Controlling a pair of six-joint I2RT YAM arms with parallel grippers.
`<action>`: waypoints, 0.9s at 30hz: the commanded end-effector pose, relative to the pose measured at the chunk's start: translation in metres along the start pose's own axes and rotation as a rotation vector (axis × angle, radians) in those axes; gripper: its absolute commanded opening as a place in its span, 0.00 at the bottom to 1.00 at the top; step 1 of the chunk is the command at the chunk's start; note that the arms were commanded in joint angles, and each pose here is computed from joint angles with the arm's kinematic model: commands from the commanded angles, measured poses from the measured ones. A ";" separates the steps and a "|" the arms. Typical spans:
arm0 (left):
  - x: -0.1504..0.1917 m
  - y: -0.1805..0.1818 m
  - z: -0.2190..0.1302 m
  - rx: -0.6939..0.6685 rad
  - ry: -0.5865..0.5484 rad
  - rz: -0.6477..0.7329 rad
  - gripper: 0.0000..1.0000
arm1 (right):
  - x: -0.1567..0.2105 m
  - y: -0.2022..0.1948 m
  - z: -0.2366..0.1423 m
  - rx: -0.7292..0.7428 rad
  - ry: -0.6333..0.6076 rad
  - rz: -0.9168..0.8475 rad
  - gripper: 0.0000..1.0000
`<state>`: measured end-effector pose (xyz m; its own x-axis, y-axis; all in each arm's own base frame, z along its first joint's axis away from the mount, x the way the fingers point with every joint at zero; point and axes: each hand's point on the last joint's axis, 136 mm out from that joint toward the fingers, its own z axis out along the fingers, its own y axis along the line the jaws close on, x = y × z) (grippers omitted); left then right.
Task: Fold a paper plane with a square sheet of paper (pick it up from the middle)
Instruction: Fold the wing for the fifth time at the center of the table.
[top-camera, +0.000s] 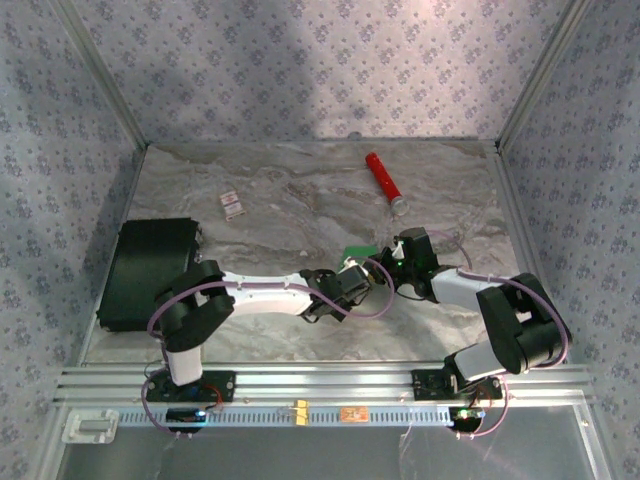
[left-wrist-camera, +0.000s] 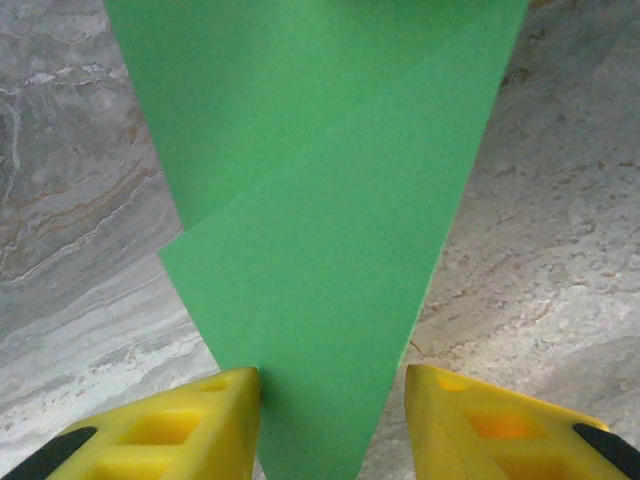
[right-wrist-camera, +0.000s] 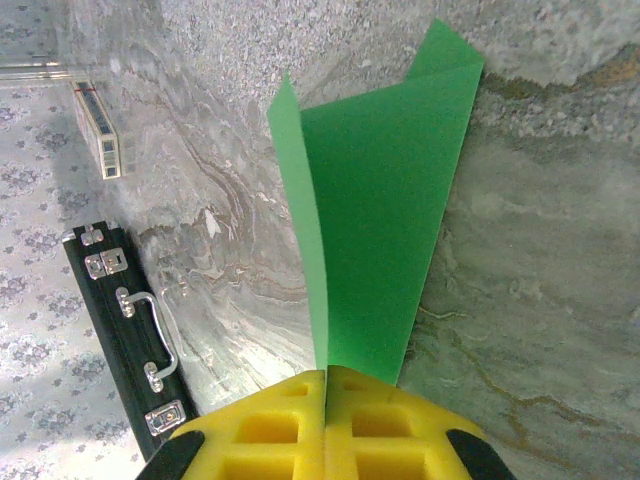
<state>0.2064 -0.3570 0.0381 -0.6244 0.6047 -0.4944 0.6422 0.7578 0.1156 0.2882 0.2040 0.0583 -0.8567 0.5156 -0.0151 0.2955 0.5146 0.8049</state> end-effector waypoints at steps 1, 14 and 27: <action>0.001 -0.001 0.002 -0.016 0.000 0.027 0.42 | -0.001 0.006 -0.002 -0.015 -0.014 0.002 0.05; 0.004 0.009 0.005 -0.077 0.016 0.029 0.32 | 0.000 0.008 -0.003 -0.018 -0.013 0.001 0.05; -0.002 0.009 -0.002 -0.060 -0.017 0.009 0.29 | 0.000 0.005 -0.002 -0.007 -0.013 0.002 0.05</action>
<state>0.2113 -0.3512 0.0321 -0.6213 0.6122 -0.4890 0.6248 0.7637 0.1623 0.2873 0.2053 0.0586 -0.8589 0.5119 -0.0153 0.2929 0.5155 0.8052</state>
